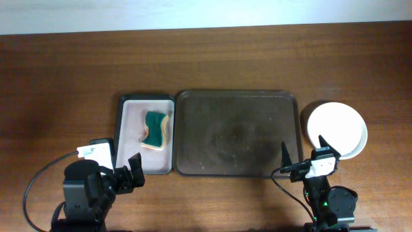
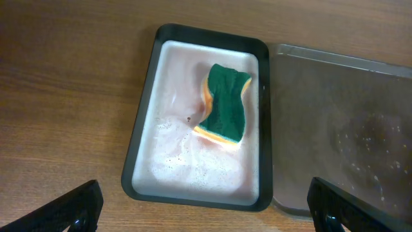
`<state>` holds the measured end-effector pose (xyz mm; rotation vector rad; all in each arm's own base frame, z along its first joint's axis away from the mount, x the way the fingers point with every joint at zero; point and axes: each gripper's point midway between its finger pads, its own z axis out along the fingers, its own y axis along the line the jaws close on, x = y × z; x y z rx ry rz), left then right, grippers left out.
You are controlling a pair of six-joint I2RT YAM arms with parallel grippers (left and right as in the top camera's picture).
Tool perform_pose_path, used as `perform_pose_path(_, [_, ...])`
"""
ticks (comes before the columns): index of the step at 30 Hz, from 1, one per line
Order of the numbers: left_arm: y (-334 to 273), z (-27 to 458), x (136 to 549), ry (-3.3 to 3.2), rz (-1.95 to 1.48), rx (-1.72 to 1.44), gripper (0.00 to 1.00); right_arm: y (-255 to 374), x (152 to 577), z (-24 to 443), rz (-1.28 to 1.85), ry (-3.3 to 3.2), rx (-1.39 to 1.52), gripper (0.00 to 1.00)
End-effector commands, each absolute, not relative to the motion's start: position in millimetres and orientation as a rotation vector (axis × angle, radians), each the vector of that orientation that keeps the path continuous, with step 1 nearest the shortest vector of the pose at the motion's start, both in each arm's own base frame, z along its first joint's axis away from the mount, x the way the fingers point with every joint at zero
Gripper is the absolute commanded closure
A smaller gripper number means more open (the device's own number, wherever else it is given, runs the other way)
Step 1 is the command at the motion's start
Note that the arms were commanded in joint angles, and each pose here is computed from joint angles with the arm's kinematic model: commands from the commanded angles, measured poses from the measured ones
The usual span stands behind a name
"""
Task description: Clean dirty plates on tray and stack at the side
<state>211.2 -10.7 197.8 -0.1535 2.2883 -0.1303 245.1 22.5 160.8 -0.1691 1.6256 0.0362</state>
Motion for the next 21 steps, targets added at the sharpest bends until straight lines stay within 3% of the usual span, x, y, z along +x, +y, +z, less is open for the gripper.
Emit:
perform_pose_path(1, [-12.7, 196.2, 210.6, 2.291, -0.132, -0.127, 0.00, 25.8, 244.5, 158.8, 0.041, 1.625, -0.189, 0.01])
perform_pose_path(16, [-6.9, 201.4, 201.3, 2.244, -0.100, -0.140, 0.01, 25.8, 244.5, 158.8, 0.041, 1.625, -0.189, 0.01])
perform_pose_path(21, [-7.6, 170.8, 207.0, 2.051, -0.121, -0.128, 0.01, 25.8, 244.5, 158.8, 0.041, 1.625, -0.189, 0.01])
